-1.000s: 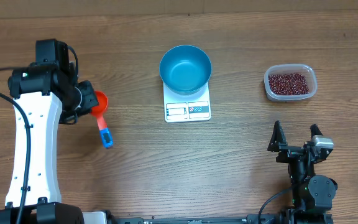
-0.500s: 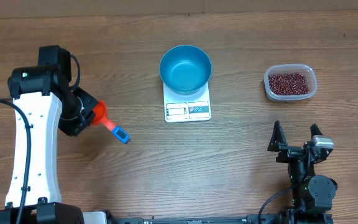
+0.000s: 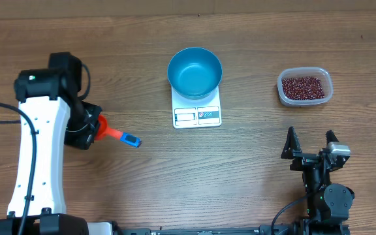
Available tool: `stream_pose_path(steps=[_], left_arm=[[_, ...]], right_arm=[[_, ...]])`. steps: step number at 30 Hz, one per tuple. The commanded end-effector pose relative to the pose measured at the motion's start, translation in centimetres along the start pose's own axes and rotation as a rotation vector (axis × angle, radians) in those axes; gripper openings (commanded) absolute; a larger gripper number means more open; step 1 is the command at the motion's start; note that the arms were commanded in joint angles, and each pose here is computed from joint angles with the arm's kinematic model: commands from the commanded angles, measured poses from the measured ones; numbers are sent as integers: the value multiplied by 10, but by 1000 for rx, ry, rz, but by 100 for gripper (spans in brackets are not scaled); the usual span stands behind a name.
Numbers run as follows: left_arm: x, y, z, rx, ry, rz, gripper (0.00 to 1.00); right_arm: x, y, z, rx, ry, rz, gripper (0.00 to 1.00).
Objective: Scoop item into bowl and weigh 150g on scale
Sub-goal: 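Lift the red scoop with the left gripper toward the scale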
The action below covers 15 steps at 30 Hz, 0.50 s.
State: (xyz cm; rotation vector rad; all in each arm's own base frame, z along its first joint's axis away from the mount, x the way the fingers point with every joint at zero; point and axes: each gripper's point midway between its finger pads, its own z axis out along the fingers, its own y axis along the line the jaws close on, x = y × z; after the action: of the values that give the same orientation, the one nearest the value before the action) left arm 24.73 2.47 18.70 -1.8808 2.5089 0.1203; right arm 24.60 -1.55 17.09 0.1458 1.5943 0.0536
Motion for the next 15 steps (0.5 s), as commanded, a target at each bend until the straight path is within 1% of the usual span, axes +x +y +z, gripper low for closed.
stream_pose_path(steps=[1, 7, 15], left_arm=[[0, -11, -11, 49, -88, -36, 4], [13, -32, -15, 113, -137, 39, 4], [21, -31, -15, 103, -132, 67, 4]], right_arm=[[3, 0, 1, -2, 2, -4, 100], [3, 0, 1, -2, 2, -3, 100], [3, 0, 1, -2, 2, -4, 100]])
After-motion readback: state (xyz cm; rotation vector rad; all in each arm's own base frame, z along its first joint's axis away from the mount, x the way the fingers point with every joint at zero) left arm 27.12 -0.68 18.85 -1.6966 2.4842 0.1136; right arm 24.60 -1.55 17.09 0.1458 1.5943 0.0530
